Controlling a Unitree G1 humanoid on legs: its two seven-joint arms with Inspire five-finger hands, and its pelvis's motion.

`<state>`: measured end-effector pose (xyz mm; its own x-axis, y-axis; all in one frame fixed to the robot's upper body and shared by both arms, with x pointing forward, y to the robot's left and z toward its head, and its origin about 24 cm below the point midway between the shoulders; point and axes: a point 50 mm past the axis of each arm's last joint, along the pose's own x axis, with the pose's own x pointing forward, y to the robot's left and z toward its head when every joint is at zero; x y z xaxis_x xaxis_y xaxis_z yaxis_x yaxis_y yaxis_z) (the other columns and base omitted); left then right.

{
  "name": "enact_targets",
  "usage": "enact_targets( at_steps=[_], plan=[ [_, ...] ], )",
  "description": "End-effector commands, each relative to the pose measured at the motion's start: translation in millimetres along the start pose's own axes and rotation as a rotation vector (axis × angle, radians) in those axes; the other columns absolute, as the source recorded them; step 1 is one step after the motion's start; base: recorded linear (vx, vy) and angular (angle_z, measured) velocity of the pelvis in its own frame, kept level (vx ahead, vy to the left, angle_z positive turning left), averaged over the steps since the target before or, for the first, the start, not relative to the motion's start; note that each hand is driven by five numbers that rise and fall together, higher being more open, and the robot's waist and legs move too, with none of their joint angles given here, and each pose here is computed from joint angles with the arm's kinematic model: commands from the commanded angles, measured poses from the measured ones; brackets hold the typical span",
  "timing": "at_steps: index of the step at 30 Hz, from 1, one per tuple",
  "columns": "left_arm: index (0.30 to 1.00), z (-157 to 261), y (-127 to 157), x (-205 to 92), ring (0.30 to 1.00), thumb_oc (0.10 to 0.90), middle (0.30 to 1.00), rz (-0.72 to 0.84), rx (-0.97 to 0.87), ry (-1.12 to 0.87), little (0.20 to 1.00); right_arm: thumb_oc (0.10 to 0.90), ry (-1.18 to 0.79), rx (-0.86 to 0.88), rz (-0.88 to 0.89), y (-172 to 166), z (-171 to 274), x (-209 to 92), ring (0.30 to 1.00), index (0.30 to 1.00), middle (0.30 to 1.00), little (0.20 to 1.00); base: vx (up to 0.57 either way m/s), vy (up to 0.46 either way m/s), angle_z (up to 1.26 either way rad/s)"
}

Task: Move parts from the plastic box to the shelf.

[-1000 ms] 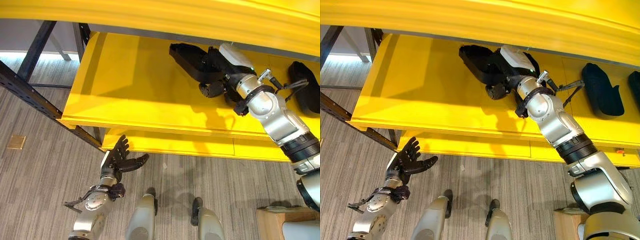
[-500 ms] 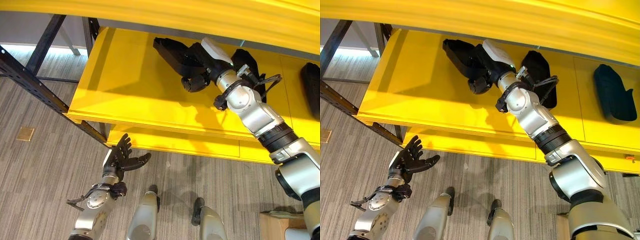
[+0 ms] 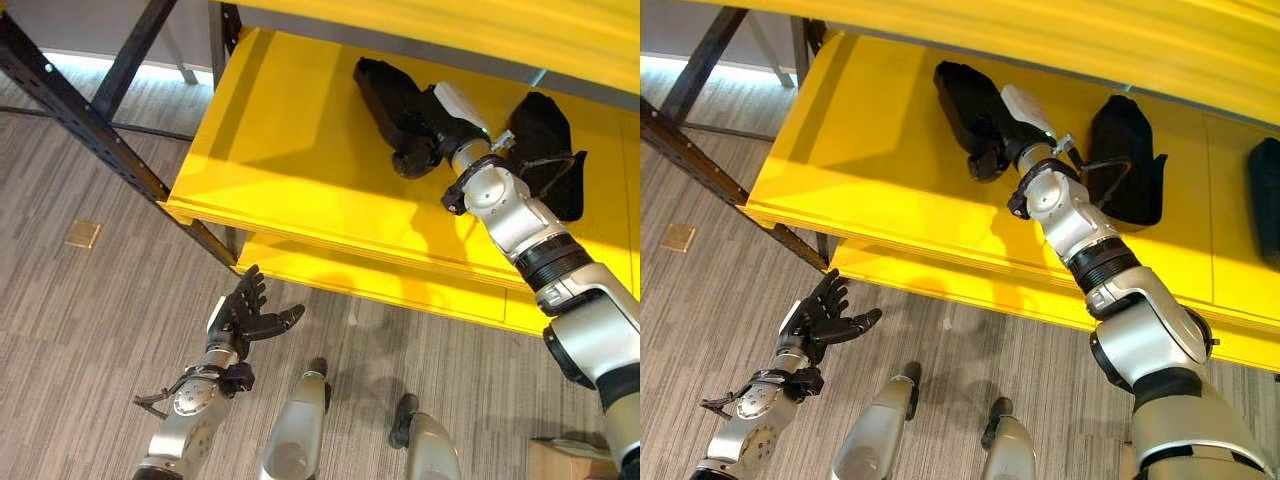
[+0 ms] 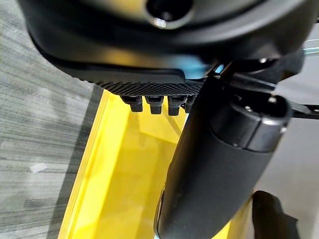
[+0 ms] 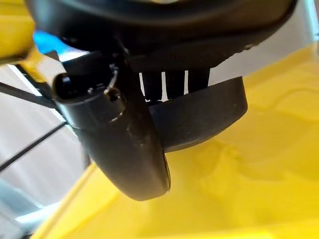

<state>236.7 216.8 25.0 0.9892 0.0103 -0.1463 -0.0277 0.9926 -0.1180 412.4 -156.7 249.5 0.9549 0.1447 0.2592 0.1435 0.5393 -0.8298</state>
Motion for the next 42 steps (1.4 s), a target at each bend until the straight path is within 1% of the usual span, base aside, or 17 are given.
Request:
enact_targets(
  at_steps=[1,3,4,6,11,19,20,25,27,34,42],
  plan=[
    [1.0,38,-12,-2,1.0,0.9,1.0,-0.092,0.005,-0.2,1.0,0.4,-0.155,-0.008,-0.257,-71,52,13,0.3,0.3,0.3,0.3,0.01,0.003,0.15],
    [1.0,38,-13,-2,1.0,0.9,1.0,-0.093,0.005,-0.202,1.0,0.4,-0.157,-0.015,-0.26,-74,54,14,0.3,0.3,0.3,0.3,0.01,0.011,0.09],
    [1.0,39,-16,-1,1.0,0.9,1.0,-0.107,0.003,-0.204,1.0,0.4,-0.105,-0.019,-0.253,-70,45,17,0.3,0.3,0.3,0.3,0.01,0.017,0.06],
    [1.0,39,-18,0,1.0,0.9,1.0,-0.109,-0.001,-0.207,1.0,0.4,-0.071,-0.009,-0.247,-66,39,19,0.3,0.3,0.3,0.3,0.01,0.013,0.02],
    [1.0,40,-19,1,1.0,0.9,1.0,-0.108,-0.005,-0.213,1.0,0.4,-0.046,0.016,-0.244,-64,37,20,0.3,0.3,0.3,0.3,0.0,0.008,0.0],
    [1.0,42,-21,2,1.0,0.9,1.0,-0.099,-0.006,-0.217,1.0,0.4,0.063,0.048,-0.222,-46,26,25,0.3,0.3,0.3,0.3,0.0,0.011,0.0],
    [1.0,42,-22,3,1.0,0.9,1.0,-0.101,-0.003,-0.218,1.0,0.4,0.089,0.071,-0.213,-39,23,26,0.3,0.3,0.3,0.3,0.0,0.0,0.0],
    [1.0,42,-25,4,1.0,0.9,1.0,-0.109,0.003,-0.218,1.0,0.4,0.144,0.065,-0.206,-32,14,25,0.3,0.3,0.3,0.3,0.01,0.015,0.0],
    [1.0,41,-26,4,1.0,0.9,1.0,-0.111,0.001,-0.215,1.0,0.4,0.155,0.094,-0.208,-28,13,25,0.3,0.3,0.3,0.3,0.0,0.0,0.0],
    [1.0,43,-28,6,1.0,0.9,1.0,-0.116,0.011,-0.222,1.0,0.4,0.196,0.093,-0.193,-18,6,23,0.3,0.3,0.3,0.3,0.0,0.0,0.0],
    [1.0,44,-29,8,1.0,0.9,1.0,-0.114,0.015,-0.23,1.0,0.4,0.191,0.127,-0.169,-8,10,23,0.3,0.3,0.3,0.3,0.0,0.0,0.0]
  ],
)
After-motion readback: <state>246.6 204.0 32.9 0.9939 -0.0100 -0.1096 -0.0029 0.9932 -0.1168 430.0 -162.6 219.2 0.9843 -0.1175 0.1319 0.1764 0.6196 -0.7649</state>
